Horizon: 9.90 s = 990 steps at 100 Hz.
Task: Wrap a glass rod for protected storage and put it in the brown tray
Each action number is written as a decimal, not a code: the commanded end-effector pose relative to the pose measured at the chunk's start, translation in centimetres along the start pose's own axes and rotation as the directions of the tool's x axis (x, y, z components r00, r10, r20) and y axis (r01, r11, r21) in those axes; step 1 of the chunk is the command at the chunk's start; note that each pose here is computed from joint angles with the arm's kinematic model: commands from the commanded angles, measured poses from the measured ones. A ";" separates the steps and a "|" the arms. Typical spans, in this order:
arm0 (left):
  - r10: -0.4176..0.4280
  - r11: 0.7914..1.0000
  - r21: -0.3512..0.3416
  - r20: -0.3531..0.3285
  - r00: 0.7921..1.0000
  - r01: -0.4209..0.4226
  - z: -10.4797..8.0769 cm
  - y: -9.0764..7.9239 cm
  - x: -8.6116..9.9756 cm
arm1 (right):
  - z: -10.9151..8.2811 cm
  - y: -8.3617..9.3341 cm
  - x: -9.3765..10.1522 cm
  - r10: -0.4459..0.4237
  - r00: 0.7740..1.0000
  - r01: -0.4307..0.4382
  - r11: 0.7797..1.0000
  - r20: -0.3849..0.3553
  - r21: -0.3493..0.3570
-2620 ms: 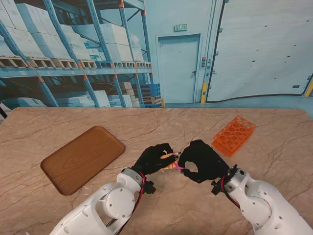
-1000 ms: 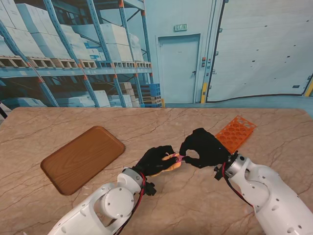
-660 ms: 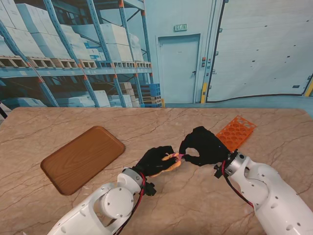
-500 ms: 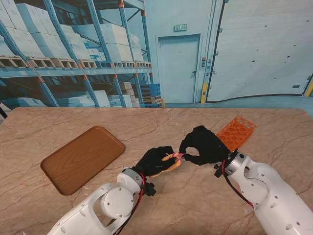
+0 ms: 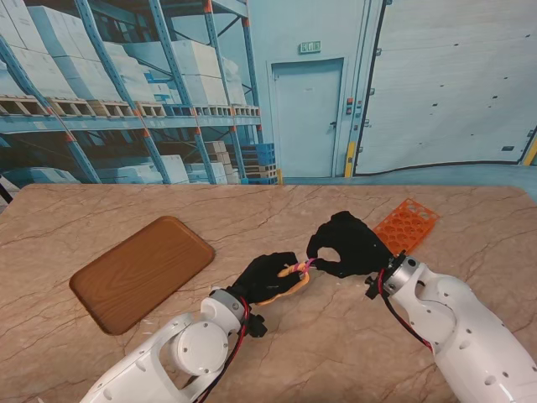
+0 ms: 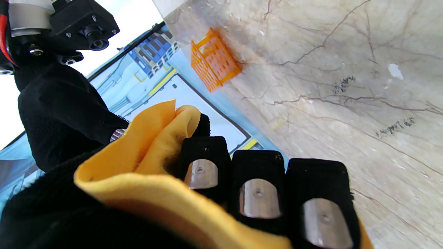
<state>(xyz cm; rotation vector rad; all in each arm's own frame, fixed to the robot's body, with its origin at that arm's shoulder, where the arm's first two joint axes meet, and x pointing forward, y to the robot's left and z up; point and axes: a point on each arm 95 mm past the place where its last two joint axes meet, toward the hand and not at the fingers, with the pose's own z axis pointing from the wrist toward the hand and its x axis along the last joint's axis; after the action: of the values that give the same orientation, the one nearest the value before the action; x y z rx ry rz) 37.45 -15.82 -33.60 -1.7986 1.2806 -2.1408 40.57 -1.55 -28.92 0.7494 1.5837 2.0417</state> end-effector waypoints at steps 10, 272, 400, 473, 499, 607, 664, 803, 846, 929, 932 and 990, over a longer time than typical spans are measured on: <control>-0.014 1.000 -0.009 -0.009 1.000 0.014 -0.1 0.4 0.5 | 0.3 0.0 0.2 0.003 1.000 -0.003 1.000 -0.006 -0.002; -0.020 0.999 -0.031 -0.020 1.000 0.019 -0.2 0.7 0.8 | 1.1 -3.1 -1.2 0.539 0.781 -0.563 0.827 0.316 -0.018; -0.001 1.000 -0.022 -0.031 1.000 0.000 -0.1 0.6 0.6 | 1.0 -4.2 0.6 0.601 0.749 -0.603 0.792 0.279 -0.089; -0.029 1.000 -0.008 0.020 0.999 0.030 -0.2 0.6 0.5 | 0.4 -4.0 1.3 0.553 0.797 -0.549 0.831 0.242 -0.090; -0.046 0.999 -0.010 0.012 0.999 0.046 -0.2 0.6 0.5 | -0.3 -3.8 1.0 0.528 0.810 -0.523 0.847 0.255 -0.092; -0.107 0.994 -0.006 -0.024 0.994 0.107 -0.2 0.5 0.7 | -1.0 -3.7 0.6 0.409 0.873 -0.401 0.912 0.266 -0.086; -0.097 0.994 0.053 -0.054 0.994 0.100 -0.4 -0.6 0.4 | -1.4 -1.4 1.5 0.345 0.910 -0.307 0.934 0.230 -0.183; -0.095 0.994 0.043 -0.065 0.993 0.098 -0.3 -0.6 0.4 | 1.5 -2.7 3.1 0.420 0.897 -0.404 0.905 0.137 -0.131; -0.127 0.991 0.044 -0.044 0.991 0.129 -0.5 -0.5 0.6 | 1.3 -2.6 3.1 0.400 0.907 -0.388 0.915 0.129 -0.111; -0.159 0.986 0.038 -0.063 0.985 0.162 -0.4 -0.6 0.6 | -1.1 -0.5 2.2 0.296 0.933 -0.260 0.947 0.203 -0.188; -0.158 0.986 0.041 -0.063 0.985 0.160 -0.4 -0.7 0.6 | -1.1 -0.3 2.2 0.290 0.935 -0.250 0.947 0.203 -0.200; 0.046 0.977 0.211 -0.103 0.994 -0.023 -1.3 -6.5 -0.1 | -0.9 -0.8 2.6 0.439 0.871 -0.375 0.884 0.219 -0.279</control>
<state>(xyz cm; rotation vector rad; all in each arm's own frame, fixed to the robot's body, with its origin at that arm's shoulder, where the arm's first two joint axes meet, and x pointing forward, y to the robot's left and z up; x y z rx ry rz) 38.90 -11.83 -30.49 -1.6241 1.0671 -2.2738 38.47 -0.95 -29.39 1.2784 1.0602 2.2191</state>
